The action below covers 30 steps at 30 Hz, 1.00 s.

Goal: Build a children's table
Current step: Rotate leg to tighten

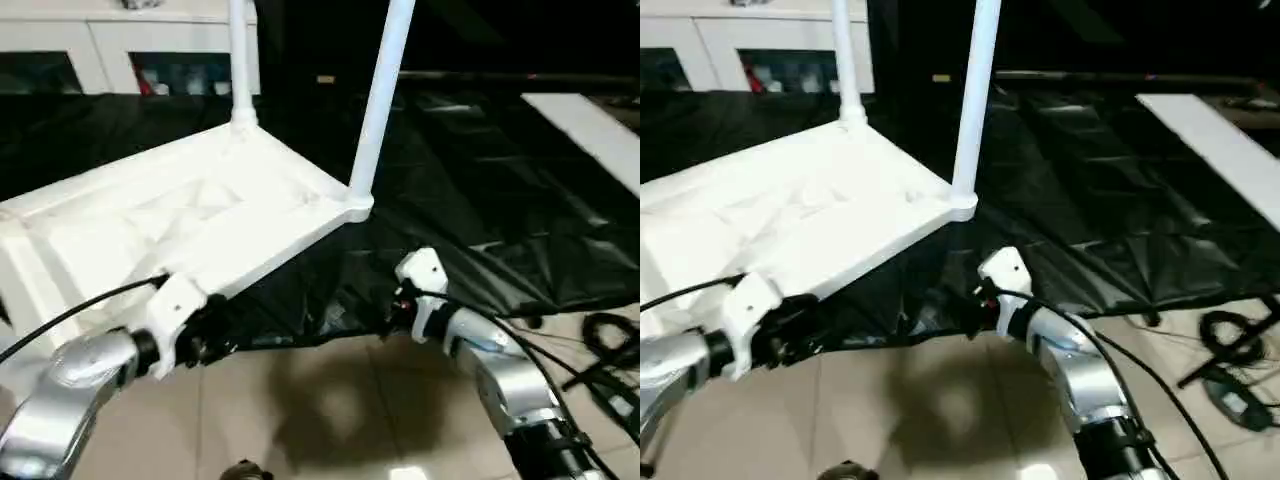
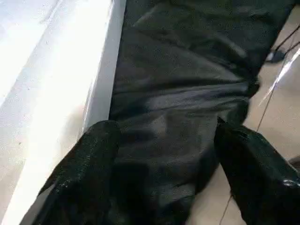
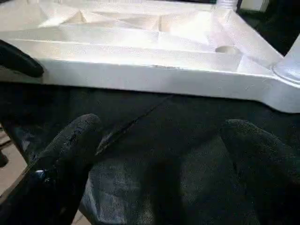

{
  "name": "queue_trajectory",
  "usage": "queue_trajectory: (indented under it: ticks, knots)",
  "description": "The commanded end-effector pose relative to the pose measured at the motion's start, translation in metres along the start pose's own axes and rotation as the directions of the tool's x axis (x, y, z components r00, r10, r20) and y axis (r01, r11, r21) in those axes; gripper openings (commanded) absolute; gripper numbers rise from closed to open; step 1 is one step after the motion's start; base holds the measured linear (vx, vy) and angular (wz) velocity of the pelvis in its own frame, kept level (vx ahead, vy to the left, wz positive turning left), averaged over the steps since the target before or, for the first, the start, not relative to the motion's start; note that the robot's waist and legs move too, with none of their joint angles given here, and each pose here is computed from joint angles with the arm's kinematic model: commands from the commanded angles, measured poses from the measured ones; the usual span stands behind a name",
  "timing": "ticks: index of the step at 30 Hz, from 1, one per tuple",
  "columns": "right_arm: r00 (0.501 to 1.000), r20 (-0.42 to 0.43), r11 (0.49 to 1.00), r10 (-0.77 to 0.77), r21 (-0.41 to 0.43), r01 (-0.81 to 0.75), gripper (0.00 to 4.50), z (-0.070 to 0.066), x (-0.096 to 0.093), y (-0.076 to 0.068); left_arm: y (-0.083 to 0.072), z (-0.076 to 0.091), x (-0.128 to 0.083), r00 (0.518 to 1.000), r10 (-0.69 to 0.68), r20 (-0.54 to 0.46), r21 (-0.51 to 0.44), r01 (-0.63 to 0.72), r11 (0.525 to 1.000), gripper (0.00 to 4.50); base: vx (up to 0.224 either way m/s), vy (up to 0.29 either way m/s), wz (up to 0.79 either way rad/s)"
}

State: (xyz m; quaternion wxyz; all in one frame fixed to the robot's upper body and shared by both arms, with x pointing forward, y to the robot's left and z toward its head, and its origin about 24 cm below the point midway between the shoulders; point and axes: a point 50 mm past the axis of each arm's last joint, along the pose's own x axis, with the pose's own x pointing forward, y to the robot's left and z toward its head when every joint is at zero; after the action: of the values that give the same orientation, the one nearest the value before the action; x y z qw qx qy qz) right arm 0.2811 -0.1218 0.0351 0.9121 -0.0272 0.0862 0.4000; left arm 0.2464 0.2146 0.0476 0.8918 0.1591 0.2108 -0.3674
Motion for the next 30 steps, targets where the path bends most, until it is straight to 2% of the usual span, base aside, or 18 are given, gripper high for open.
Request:
queue_trajectory:
  ticks: [1,6,7,10,17,24,25,27,28,29,30]
  knots:
    - [0.999,-0.006,0.999,-0.032,0.005,0.032,4.5,0.001,-0.007,-0.005,0.008,-0.008,0.002,0.997,0.024,-0.067,0.017,-0.023,1.0,3.66,0.0,0.0,0.0]
    - [0.999,-0.008,0.999,-0.04,0.007,0.04,4.5,0.001,-0.009,-0.004,0.021,-0.005,0.005,0.994,0.081,-0.077,0.057,-0.077,0.995,3.66,0.0,0.0,0.0]
    - [0.999,-0.008,0.999,-0.047,0.008,0.047,4.5,0.001,-0.01,-0.003,0.027,-0.004,0.006,0.991,0.11,-0.077,0.082,-0.103,0.991,3.66,0.0,0.0,0.0]
    - [0.999,-0.007,0.999,-0.053,0.009,0.053,4.5,0.002,-0.01,-0.003,0.031,-0.003,0.006,0.989,0.127,-0.07,0.092,-0.12,0.988,3.66,0.0,0.0,0.0]
    - [0.997,-0.001,0.997,-0.078,0.019,0.078,4.5,0.003,-0.014,-0.003,0.043,0.01,0.012,0.976,0.214,0.048,0.075,-0.218,0.973,3.66,0.0,0.0,0.0]
    - [0.983,0.038,0.984,-0.178,0.023,0.177,4.5,0.008,-0.019,-0.007,0.037,0.021,0.008,0.948,0.24,0.207,-0.016,-0.243,0.97,3.66,0.0,0.0,0.0]
    - [0.968,0.058,0.969,-0.243,0.054,0.24,4.5,0.009,-0.021,-0.007,0.028,0.028,0.005,0.913,0.284,0.294,-0.082,-0.272,0.959,3.66,0.0,0.0,0.0]
    - [0.95,0.08,0.951,-0.302,0.096,0.294,4.5,0.01,-0.025,-0.007,0.022,0.032,0.003,0.862,0.389,0.325,-0.185,-0.345,0.92,3.66,0.0,0.0,0.0]
    - [0.94,0.09,0.941,-0.33,0.107,0.32,4.5,0.01,-0.027,-0.007,0.018,0.034,0.002,0.821,0.462,0.335,-0.233,-0.402,0.885,3.66,0.0,0.0,0.0]
    - [0.94,0.09,0.941,-0.33,0.107,0.32,4.5,0.01,-0.027,-0.007,0.018,0.034,0.002,0.821,0.462,0.335,-0.233,-0.402,0.885,3.66,0.0,0.0,0.0]
    - [0.936,0.092,0.938,-0.338,0.111,0.328,4.5,0.009,-0.027,-0.005,0.013,0.036,0.001,0.8,0.488,0.348,-0.238,-0.428,0.872,3.66,0.0,0.0,0.0]
